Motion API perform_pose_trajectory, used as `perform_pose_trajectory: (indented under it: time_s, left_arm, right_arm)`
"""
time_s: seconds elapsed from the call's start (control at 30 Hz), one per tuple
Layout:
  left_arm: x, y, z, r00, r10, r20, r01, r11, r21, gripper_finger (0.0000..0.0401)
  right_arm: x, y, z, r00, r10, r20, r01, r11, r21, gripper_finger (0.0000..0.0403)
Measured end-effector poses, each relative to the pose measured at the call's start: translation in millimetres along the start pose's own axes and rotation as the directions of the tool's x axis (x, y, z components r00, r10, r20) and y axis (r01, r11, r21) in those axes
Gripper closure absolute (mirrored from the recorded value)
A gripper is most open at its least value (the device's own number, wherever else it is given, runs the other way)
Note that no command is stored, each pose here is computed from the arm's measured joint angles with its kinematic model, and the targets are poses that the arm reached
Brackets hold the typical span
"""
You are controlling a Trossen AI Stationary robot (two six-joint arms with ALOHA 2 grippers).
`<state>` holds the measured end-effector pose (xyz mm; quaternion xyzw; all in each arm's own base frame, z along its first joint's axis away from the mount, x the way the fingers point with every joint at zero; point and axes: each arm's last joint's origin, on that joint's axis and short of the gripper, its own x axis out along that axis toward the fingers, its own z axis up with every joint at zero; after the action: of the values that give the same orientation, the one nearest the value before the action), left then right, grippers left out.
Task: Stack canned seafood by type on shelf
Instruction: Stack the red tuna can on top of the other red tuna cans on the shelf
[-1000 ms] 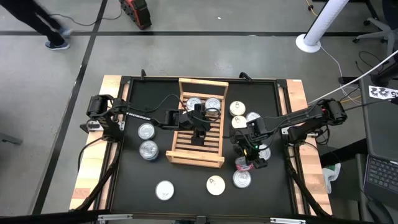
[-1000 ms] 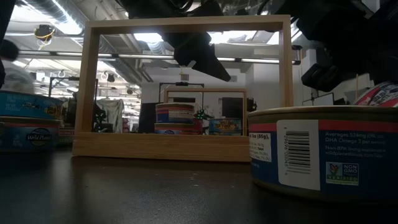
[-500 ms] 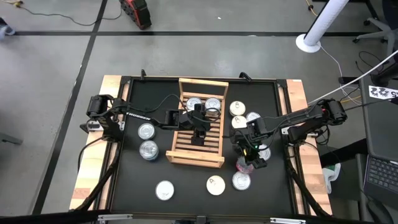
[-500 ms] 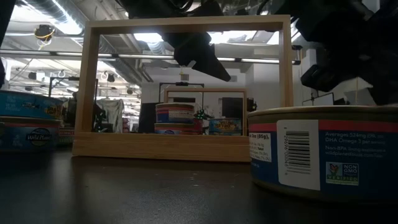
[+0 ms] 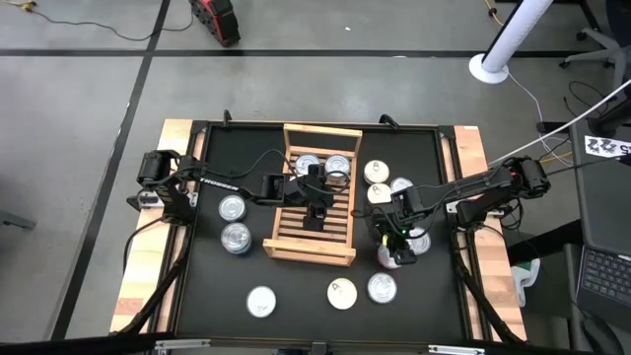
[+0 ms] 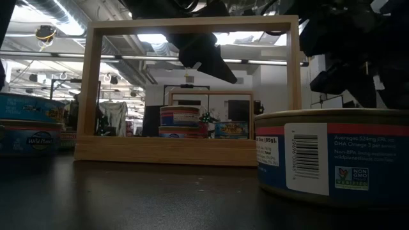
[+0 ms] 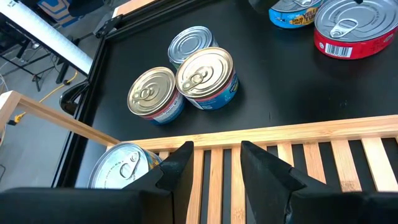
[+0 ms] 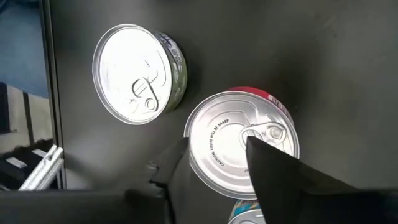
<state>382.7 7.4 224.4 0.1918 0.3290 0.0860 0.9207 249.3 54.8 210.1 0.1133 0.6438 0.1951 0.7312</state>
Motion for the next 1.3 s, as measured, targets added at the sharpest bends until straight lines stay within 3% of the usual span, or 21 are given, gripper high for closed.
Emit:
perform_pose_trajectory:
  time_s: [0.17,0.37,0.6,0.8,1.1,1.3]
  left_arm:
    - [0,0,0,1.000,0.000,0.000,0.000,1.000,0.000,0.0274]
    - [0,0,0,1.000,0.000,0.000,0.000,1.000,0.000,0.0274]
    - [0,0,0,1.000,0.000,0.000,0.000,1.000,-0.001,0.0274]
    - [0,0,0,1.000,0.000,0.000,0.000,1.000,0.003,0.0274]
    - [0,0,0,1.000,0.000,0.000,0.000,1.000,0.007,0.0274]
    - [0,0,0,1.000,0.000,-0.001,0.000,1.000,0.008,0.0274]
  right_arm:
    - [2,5,-1,1.000,-0.001,-0.011,0.000,1.000,-0.007,0.0194]
    - [14,31,-8,0.997,-0.054,-0.052,0.045,0.987,-0.154,0.0174]
    - [31,56,-24,0.954,-0.296,-0.050,0.276,0.930,-0.244,0.0173]
    - [52,70,-43,0.937,-0.346,-0.048,0.331,0.923,-0.195,0.0173]
    - [77,78,-62,0.889,-0.450,0.084,0.456,0.858,-0.238,0.0175]
    - [85,73,-70,0.855,-0.507,0.108,0.518,0.824,-0.230,0.0226]
